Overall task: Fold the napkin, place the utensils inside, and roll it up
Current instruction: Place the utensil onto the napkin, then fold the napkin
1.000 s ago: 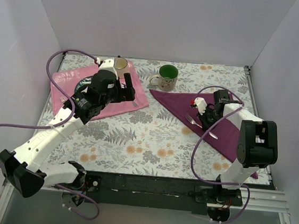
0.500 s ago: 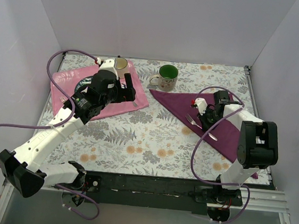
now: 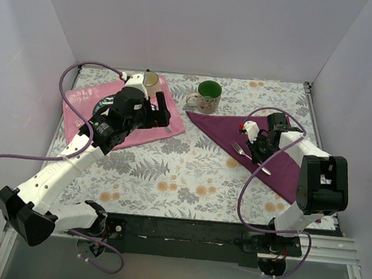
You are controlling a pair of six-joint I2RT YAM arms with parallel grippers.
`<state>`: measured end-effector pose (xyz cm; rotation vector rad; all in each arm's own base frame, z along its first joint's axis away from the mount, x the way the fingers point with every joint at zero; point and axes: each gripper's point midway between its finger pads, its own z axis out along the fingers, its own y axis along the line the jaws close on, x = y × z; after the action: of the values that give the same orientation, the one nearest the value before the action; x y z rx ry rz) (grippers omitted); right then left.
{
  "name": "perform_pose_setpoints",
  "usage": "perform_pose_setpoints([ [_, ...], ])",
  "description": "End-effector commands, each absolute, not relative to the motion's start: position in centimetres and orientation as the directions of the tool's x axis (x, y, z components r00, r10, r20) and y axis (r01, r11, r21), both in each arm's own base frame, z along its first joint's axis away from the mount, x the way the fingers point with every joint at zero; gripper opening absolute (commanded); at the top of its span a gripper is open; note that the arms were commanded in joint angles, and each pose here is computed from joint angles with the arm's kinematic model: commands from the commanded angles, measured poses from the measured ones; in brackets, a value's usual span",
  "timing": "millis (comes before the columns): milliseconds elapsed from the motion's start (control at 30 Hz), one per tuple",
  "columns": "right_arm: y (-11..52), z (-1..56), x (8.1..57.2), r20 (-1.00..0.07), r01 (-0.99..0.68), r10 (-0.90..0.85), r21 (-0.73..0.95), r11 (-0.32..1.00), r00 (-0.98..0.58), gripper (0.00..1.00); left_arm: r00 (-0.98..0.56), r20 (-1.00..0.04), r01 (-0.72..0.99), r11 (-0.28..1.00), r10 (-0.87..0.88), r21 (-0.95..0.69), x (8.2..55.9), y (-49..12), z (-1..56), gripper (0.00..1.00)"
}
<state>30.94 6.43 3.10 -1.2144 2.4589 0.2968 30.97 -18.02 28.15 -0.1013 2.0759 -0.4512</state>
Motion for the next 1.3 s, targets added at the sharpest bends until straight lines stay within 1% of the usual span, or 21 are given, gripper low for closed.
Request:
perform_pose_setpoints([
  [0, 6.7, 3.1, 30.8, -0.432, -0.794, -0.710, 0.021, 0.608, -0.556, 0.01, -0.533, -0.811, 0.172, 0.907, -0.243, -0.385, 30.2, -18.9, 28.8, 0.98],
  [233, 6.8, 2.1, 30.4, -0.401, -0.796, -0.721, 0.035, 0.605, -0.565, 0.02, -0.581, -0.778, 0.234, 0.867, -0.238, -0.440, 29.6, -20.8, 28.4, 0.98],
  [367, 6.8, 2.6, 30.6, -0.397, -0.784, -0.712, 0.032, 0.620, -0.579, 0.15, -0.605, -0.759, 0.237, 0.855, -0.242, -0.462, 29.8, -21.6, 27.8, 0.98],
  [400, 6.8, 2.8, 30.7, -0.400, -0.780, -0.706, 0.034, 0.625, -0.584, 0.22, -0.619, -0.746, 0.229, 0.852, -0.246, -0.471, 30.0, -21.9, 27.3, 0.98],
  [433, 6.9, 3.6, 31.1, -0.410, -0.766, -0.692, 0.027, 0.642, -0.594, 0.26, -0.635, -0.732, 0.235, 0.841, -0.247, -0.488, 29.9, -22.4, 27.0, 0.98],
  [567, 7.0, 6.1, 31.7, -0.408, -0.702, -0.631, 0.038, 0.711, -0.660, 0.31, -0.674, -0.687, 0.261, 0.782, -0.271, -0.566, 30.8, -24.9, 26.1, 0.98],
  [633, 6.8, 7.5, 31.9, -0.410, -0.636, -0.571, 0.030, 0.771, -0.712, 0.33, -0.692, -0.660, 0.248, 0.762, -0.292, -0.598, 32.1, -26.0, 24.9, 0.96],
  [667, 7.0, 8.6, 32.4, -0.431, -0.614, -0.545, 0.027, 0.789, -0.719, 0.33, -0.702, -0.646, 0.242, 0.754, -0.299, -0.611, 32.5, -26.4, 24.4, 0.95],
  [733, 7.8, 10.6, 32.7, -0.473, -0.575, -0.500, 0.017, 0.818, -0.725, 0.33, -0.703, -0.628, 0.234, 0.726, -0.333, -0.647, 33.6, -27.2, 23.5, 0.86],
  [767, 8.6, 11.4, 32.6, -0.497, -0.558, -0.473, 0.029, 0.829, -0.728, 0.33, -0.715, -0.610, 0.211, 0.728, -0.341, -0.653, 34.4, -27.7, 22.0, 0.84],
  [800, 9.6, 12.0, 32.5, -0.520, -0.558, -0.464, 0.029, 0.829, -0.717, 0.51, -0.720, -0.595, 0.190, 0.723, -0.358, -0.664, 34.9, -27.7, 21.1, 0.81],
  [833, 11.3, 13.6, 32.4, -0.571, -0.576, -0.472, 0.002, 0.817, -0.671, 0.55, -0.710, -0.591, 0.182, 0.710, -0.383, -0.680, 35.9, -28.0, 20.8, 0.74],
  [867, 12.2, 14.4, 32.4, -0.602, -0.569, -0.459, -0.009, 0.822, -0.653, 0.59, -0.727, -0.561, 0.142, 0.713, -0.396, -0.687, 36.5, -28.3, 18.7, 0.72],
  [900, 13.2, 14.5, 31.5, -0.618, -0.550, -0.423, 0.019, 0.835, -0.663, 0.62, -0.724, -0.550, 0.117, 0.712, -0.415, -0.692, 37.3, -28.3, 17.9, 0.70],
  [933, 14.2, 16.6, 31.7, -0.694, -0.538, -0.393, -0.010, 0.843, -0.603, 0.69, -0.714, -0.554, 0.116, 0.708, -0.428, -0.697, 38.1, -28.6, 17.7, 0.68],
  [967, 14.1, 17.3, 31.7, -0.724, -0.477, -0.324, 0.009, 0.879, -0.609, 0.97, -0.706, -0.554, 0.108, 0.707, -0.441, -0.699, 38.9, -28.8, 17.4, 0.67],
  [1000, 14.4, 17.1, 31.1, -0.734, -0.400, -0.210, 0.092, 0.912, -0.646, 0.99, -0.697, -0.558, 0.085, 0.720, -0.452, -0.689, 39.9, -28.9, 16.0, 0.66],
  [1033, 15.1, 19.0, 30.8, -0.776, -0.395, -0.139, 0.152, 0.906, -0.616, 0.99, -0.675, -0.570, 0.093, 0.713, -0.467, -0.695, 40.8, -29.1, 16.1, 0.65],
  [1100, 15.8, 19.9, 29.6, -0.767, -0.382, -0.072, 0.233, 0.894, -0.637, 0.99, -0.676, -0.560, 0.059, 0.722, -0.478, -0.689, 42.3, -29.5, 14.1, 0.63],
  [1200, 14.8, 20.2, 28.5, -0.754, -0.331, -0.040, 0.240, 0.913, -0.655, 0.99, -0.652, -0.544, -0.002, 0.719, -0.528, -0.695, 44.3, -29.6, 13.0, 0.62],
  [1267, 12.8, 20.3, 28.4, -0.757, -0.250, -0.026, 0.184, 0.951, -0.652, 0.99, -0.640, -0.532, -0.052, 0.722, -0.554, -0.690, 45.4, -29.5, 11.1, 0.62],
])
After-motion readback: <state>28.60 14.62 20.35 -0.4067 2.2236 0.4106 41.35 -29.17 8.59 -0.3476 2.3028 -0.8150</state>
